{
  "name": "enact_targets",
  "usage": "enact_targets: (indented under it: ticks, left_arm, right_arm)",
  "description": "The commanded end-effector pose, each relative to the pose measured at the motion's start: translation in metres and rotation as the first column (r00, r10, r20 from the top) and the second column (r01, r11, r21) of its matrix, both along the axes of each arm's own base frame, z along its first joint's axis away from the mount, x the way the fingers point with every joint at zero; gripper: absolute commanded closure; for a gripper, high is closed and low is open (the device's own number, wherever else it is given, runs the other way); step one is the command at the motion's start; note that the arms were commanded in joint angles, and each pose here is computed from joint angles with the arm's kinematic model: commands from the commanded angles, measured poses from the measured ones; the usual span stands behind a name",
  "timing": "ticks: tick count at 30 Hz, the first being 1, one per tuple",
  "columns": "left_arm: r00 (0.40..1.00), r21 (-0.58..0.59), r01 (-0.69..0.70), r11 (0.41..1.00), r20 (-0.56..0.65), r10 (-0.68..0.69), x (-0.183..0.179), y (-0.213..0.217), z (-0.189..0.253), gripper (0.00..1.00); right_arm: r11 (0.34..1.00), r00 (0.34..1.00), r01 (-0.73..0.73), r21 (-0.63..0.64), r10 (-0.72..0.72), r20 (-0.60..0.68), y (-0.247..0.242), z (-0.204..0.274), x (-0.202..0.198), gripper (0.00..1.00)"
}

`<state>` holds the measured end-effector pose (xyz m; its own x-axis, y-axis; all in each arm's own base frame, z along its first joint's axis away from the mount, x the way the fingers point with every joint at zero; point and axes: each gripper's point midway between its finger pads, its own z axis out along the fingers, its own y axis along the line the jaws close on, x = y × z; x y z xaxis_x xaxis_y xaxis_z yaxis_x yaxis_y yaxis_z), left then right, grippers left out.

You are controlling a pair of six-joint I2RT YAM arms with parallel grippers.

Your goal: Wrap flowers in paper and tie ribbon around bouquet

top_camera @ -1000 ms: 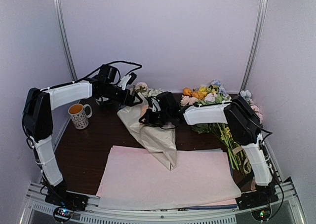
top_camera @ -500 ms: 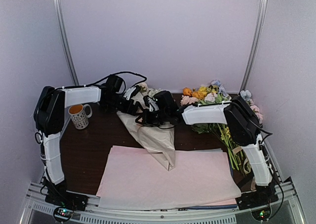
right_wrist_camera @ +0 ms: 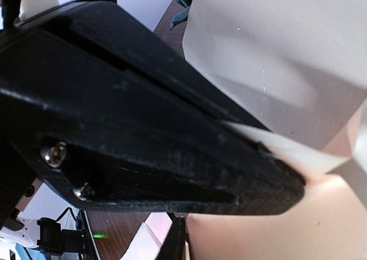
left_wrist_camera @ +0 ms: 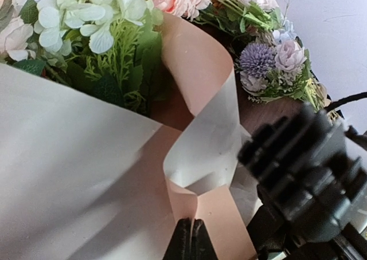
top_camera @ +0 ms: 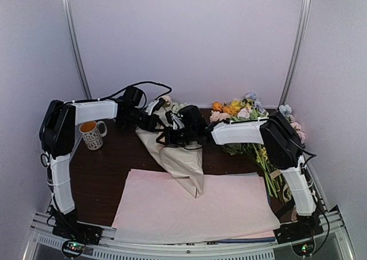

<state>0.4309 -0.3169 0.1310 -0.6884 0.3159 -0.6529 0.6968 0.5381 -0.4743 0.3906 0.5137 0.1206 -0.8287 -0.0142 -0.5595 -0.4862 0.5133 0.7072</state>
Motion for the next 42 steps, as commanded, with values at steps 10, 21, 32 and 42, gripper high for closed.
enact_targets:
  ticks: [10, 21, 32, 42]
  left_arm:
    - [0.981, 0.135, -0.184, 0.974, 0.095, 0.172, 0.041, 0.037, -0.025, 1.00]
    - [0.967, 0.090, -0.223, 0.971, 0.144, 0.209, 0.050, 0.037, -0.010, 0.83]
    - [0.935, -0.001, -0.327, 0.945, 0.143, 0.324, -0.022, 0.067, 0.035, 0.21]
    - [0.917, 0.168, -0.399, 0.901, 0.067, 0.393, -0.060, 0.094, -0.040, 0.20]
  right_arm:
    - [0.992, 0.994, -0.049, -0.116, 0.060, 0.092, -0.044, 0.025, -0.036, 0.71]
    - [0.933, 0.988, -0.152, -0.327, 0.140, -0.061, -0.062, -0.075, -0.094, 0.72]
    - [0.927, 0.989, -0.134, -0.350, 0.104, -0.103, -0.058, -0.093, -0.089, 0.72]
    - [0.929, 0.989, -0.129, -0.346, 0.097, -0.108, -0.058, -0.092, -0.089, 0.72]
